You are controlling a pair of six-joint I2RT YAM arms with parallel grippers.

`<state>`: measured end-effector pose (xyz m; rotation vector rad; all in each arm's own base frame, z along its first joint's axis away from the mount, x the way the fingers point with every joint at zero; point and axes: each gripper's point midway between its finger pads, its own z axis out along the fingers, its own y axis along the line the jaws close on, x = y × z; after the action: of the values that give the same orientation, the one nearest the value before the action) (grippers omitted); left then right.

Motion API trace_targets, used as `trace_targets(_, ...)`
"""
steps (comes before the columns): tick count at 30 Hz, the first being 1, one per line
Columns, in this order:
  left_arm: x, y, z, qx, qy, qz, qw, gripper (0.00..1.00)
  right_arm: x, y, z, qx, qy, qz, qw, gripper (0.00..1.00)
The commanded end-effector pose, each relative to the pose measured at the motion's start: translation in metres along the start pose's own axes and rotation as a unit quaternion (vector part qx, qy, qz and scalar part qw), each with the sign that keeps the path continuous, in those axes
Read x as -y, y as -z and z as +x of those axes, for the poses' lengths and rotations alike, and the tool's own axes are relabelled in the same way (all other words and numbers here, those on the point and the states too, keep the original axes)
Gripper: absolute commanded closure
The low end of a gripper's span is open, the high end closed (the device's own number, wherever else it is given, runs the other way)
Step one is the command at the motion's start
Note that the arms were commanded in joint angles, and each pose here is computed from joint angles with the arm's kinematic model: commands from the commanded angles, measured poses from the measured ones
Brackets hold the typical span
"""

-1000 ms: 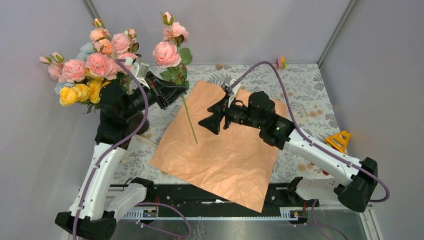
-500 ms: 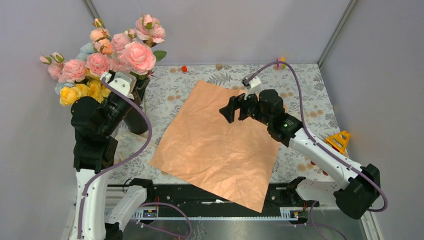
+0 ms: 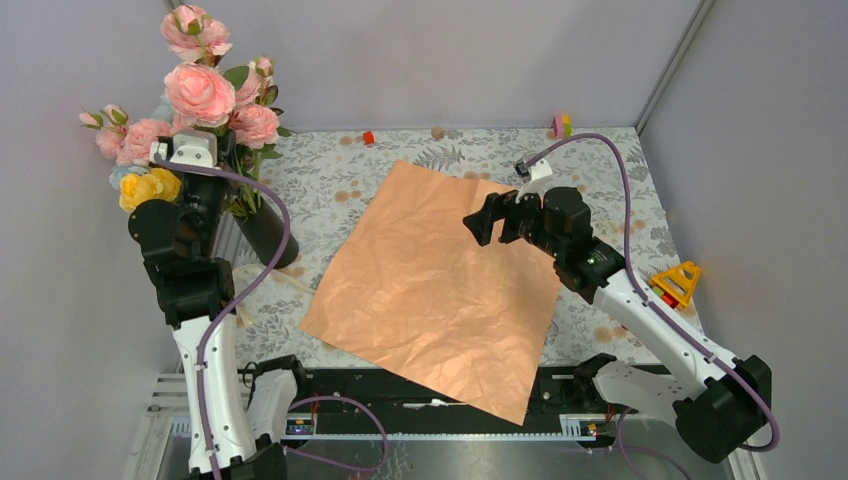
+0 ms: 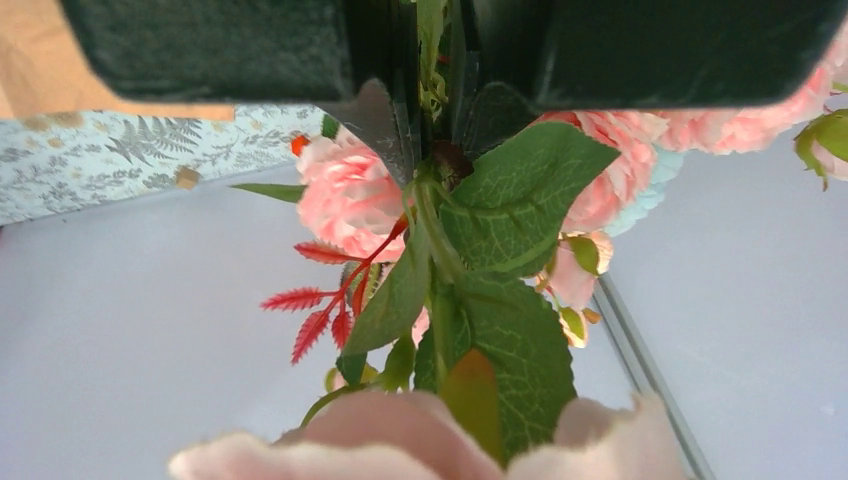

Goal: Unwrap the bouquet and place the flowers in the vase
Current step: Insert the fake flower into the vase.

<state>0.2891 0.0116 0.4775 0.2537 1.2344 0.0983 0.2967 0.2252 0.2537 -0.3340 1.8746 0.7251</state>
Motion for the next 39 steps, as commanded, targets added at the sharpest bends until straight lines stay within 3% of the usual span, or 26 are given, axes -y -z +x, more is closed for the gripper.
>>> trace_targets(1, -0.013, -0.005, -0.039, 0.079, -0.014, -0.015, 0.997, 1.0, -0.003, 0.007, -0.01, 0.023, -0.003, -0.008, 1.0, 0.08)
trace_targets(10, -0.019, -0.007, -0.02, 0.071, -0.008, -0.025, 0.997, 1.0, 0.0, 0.007, -0.01, 0.024, -0.004, -0.005, 1.0, 0.08)
trace_targets(39, -0.017, 0.014, 0.102, -0.039, 0.043, -0.067, 0.996, 1.0, 0.001, 0.013, -0.004, 0.019, 0.008, -0.021, 1.0, 0.08)
